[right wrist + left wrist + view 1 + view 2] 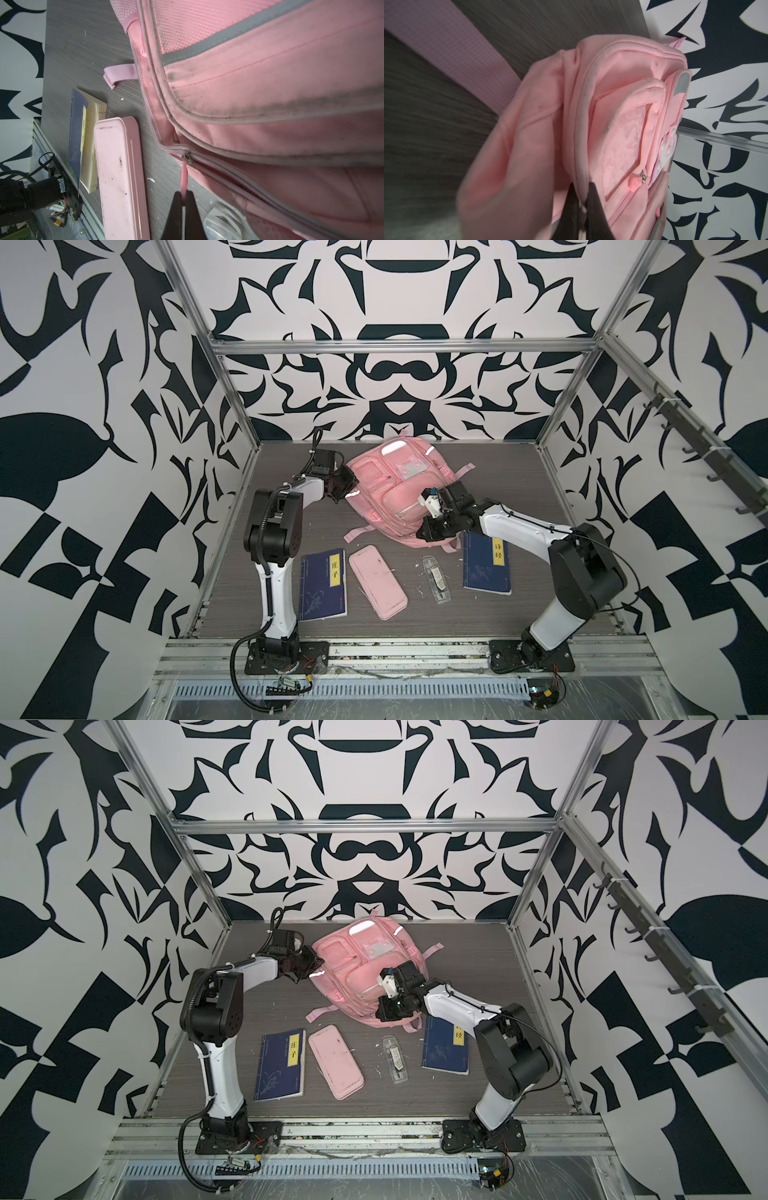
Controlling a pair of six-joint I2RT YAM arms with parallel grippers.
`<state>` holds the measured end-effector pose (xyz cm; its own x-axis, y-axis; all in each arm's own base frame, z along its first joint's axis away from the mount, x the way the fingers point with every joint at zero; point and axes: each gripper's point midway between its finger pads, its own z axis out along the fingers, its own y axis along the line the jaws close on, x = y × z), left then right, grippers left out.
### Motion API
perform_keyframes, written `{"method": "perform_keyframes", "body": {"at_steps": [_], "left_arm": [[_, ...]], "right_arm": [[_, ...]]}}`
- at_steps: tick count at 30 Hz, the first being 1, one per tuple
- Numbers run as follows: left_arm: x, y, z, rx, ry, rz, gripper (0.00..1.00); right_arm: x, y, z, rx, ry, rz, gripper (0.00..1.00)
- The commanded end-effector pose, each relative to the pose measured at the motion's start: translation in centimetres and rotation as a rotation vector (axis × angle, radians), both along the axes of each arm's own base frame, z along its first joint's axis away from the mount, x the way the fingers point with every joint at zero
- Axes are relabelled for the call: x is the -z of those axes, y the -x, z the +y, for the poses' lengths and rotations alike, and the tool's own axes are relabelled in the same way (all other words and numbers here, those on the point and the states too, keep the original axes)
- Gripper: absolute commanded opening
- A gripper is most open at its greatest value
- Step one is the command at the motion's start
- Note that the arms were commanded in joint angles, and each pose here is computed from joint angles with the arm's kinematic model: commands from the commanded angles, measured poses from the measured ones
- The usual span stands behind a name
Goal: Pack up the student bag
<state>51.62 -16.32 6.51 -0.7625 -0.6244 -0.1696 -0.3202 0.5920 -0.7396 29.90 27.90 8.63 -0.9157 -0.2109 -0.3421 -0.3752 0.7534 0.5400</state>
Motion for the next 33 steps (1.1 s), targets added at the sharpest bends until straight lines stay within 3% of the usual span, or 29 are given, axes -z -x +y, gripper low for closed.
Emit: {"method": "perform_keyframes", "body": {"at_steps": [1, 9, 24, 33], "left_arm": [[-0.4, 0.2, 1.0, -0.083, 0.028, 0.002, 0.0], [-0.4, 0.5, 1.5, -0.109, 0.029, 0.006, 0.0], [0.0, -0.4, 2.8, -0.155, 0.042, 0.017, 0.0], [0.4, -0.2, 2.8, -0.172, 0.056, 0.031, 0.0]], "right_arm": [[-2.2, -0.3, 3.1, -0.046, -0.06, -0.049, 0.0], [-1.9, 0.8, 5.5, -0.092, -0.069, -0.034, 0.0], [-3.0, 4.2, 3.2, -0.117, -0.048, -0.01, 0.0], [-1.9, 5.1, 5.3, -0.137, -0.078, 0.023, 0.0]]}}
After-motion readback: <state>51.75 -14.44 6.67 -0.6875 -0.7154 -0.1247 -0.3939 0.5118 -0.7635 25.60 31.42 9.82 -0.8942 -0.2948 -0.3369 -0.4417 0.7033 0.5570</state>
